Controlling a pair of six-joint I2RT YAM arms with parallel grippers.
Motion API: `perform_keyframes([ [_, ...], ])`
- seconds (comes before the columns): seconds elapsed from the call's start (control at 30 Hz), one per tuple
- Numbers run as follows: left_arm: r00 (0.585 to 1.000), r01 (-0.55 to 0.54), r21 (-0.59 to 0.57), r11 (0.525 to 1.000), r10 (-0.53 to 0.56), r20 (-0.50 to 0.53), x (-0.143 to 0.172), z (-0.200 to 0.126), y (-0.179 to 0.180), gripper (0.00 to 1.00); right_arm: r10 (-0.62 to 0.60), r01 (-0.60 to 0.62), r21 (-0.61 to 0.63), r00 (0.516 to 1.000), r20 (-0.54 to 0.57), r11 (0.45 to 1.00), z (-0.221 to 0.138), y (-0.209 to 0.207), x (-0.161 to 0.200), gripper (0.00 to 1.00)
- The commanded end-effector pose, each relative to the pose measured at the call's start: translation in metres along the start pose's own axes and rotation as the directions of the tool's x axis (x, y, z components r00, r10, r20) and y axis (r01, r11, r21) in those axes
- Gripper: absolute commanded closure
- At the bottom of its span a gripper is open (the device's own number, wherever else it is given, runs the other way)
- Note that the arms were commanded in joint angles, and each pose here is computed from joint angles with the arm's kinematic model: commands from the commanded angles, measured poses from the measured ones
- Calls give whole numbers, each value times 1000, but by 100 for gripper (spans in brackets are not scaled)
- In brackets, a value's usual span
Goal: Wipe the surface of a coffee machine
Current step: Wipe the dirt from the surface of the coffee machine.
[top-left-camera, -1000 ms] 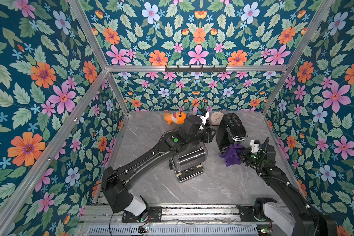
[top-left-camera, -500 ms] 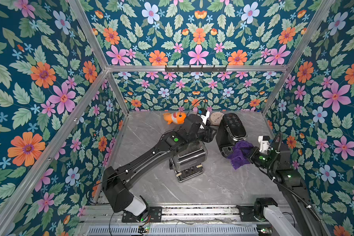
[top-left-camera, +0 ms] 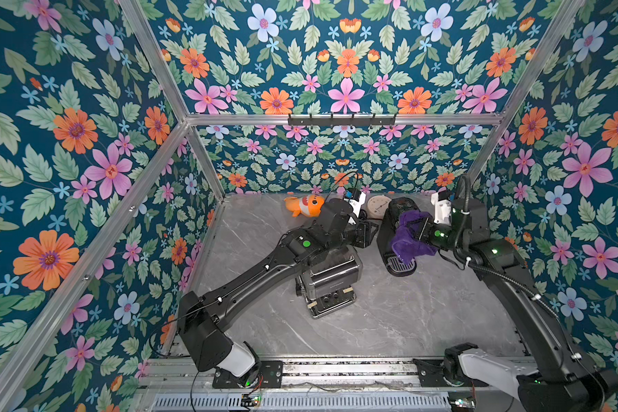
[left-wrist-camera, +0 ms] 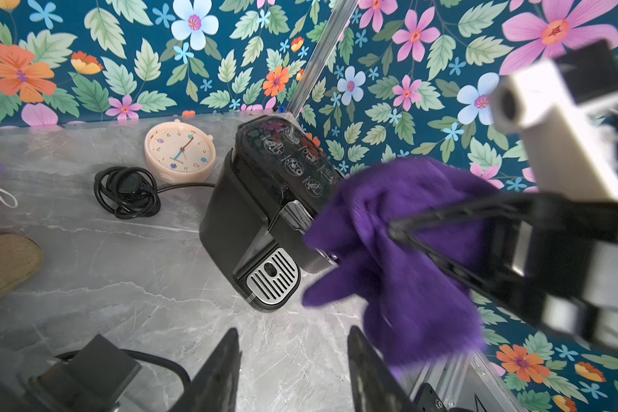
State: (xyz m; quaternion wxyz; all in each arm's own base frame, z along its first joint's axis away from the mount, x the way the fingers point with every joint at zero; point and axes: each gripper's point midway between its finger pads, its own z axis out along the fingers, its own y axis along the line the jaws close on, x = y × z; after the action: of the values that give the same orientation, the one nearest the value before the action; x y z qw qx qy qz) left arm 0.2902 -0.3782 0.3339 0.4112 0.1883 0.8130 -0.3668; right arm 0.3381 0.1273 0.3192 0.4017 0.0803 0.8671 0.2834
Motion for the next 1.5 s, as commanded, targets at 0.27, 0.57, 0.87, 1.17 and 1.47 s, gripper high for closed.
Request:
perform_keyframes([
  [0.27, 998, -45, -40, 998, 47, 39, -15, -14, 2, 50, -5, 4, 71, 1000, 11, 997, 85, -21, -68, 100],
  [0.57, 998, -45, -49, 998, 47, 34, -10, -16, 6, 50, -53, 59, 32, 986, -161, 998, 127, -9, -44, 100],
  [0.87, 998, -46, -42, 998, 48, 33, -8, -14, 6, 50, -213, 237, 54, 936, -279, 970, 104, -8, 25, 100],
  [1.17, 999, -26, -32, 999, 27, 25, -1, -11, 7, 50, -290, 341, 69, 877, -383, 938, 103, -23, 69, 100],
  [1.47, 999, -21, -42, 999, 22, 24, 2, -14, 11, 50, -354, 426, 74, 825, -440, 902, 96, -22, 97, 100],
])
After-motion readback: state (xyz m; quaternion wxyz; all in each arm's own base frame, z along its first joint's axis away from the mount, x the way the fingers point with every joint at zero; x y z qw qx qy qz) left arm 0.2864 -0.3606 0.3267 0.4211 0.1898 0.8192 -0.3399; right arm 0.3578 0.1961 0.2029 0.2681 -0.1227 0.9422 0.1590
